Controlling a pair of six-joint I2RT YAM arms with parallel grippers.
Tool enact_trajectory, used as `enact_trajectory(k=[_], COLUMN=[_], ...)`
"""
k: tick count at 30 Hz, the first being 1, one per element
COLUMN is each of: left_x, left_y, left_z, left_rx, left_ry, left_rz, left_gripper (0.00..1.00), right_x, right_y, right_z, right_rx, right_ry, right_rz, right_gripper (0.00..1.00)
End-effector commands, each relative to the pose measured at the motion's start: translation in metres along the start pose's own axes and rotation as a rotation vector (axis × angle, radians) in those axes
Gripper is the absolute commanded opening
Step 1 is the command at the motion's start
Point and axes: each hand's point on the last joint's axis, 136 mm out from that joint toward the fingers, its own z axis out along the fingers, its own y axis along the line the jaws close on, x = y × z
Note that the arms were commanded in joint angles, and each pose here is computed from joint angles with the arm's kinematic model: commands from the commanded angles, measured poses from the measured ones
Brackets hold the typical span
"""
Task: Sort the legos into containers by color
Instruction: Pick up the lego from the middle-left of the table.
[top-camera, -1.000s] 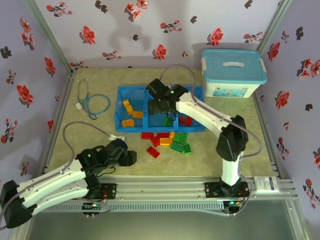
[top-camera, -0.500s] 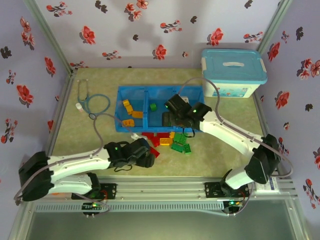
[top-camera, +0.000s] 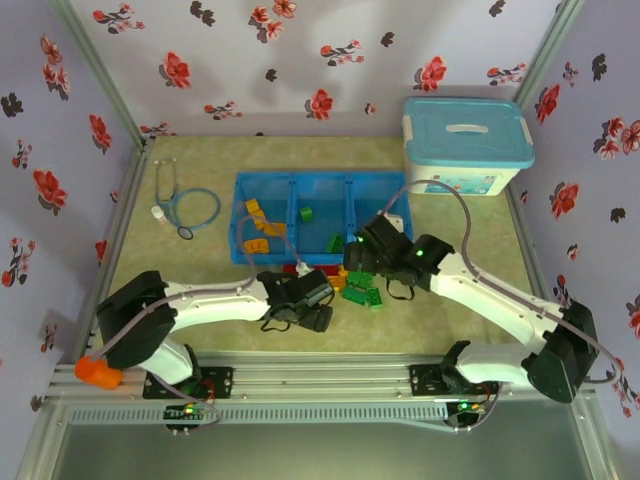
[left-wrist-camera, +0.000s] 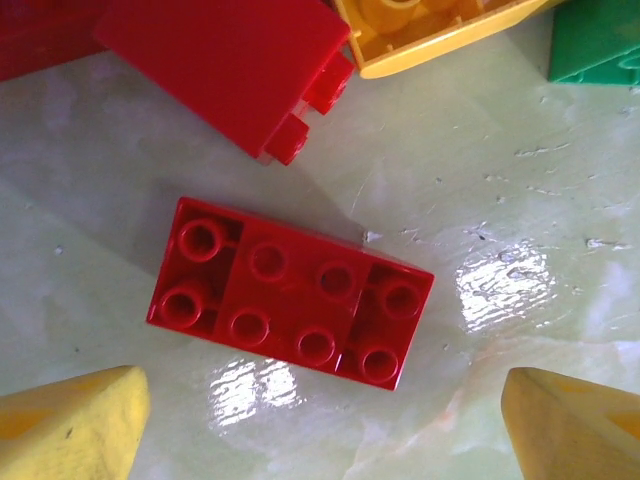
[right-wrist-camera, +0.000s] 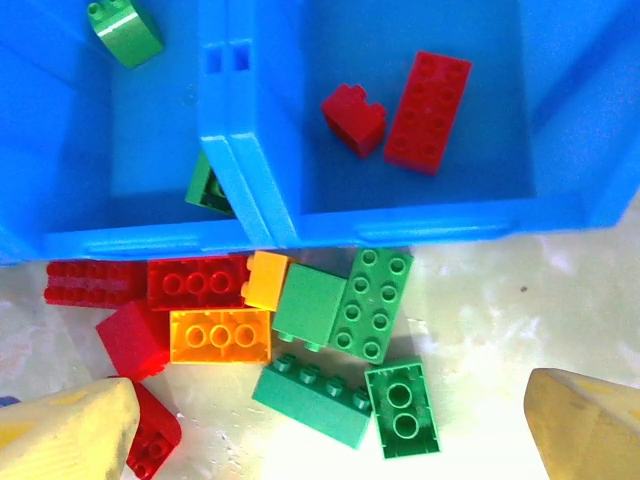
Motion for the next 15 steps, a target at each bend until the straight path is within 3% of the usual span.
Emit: enact_trajectory(k=[1, 15], left_x=[-0.002, -0.010], left_y=[0.001, 0.008], left_z=[0.005, 0.028], left_rx=[-0.038, -0.099], left_ry=[0.030, 0.073], left_rz=[0.067, 0.089], left_gripper=[0.92, 0.88], right_x=[0.006, 0.019], right_y=[-0.011, -0.030], right_z=[-0.002, -0.004], right_rx=[0.011, 0.023], right_ry=[-0.023, -0.029], right_rz=[0.040, 0.063], right_gripper=[0.99, 0.99])
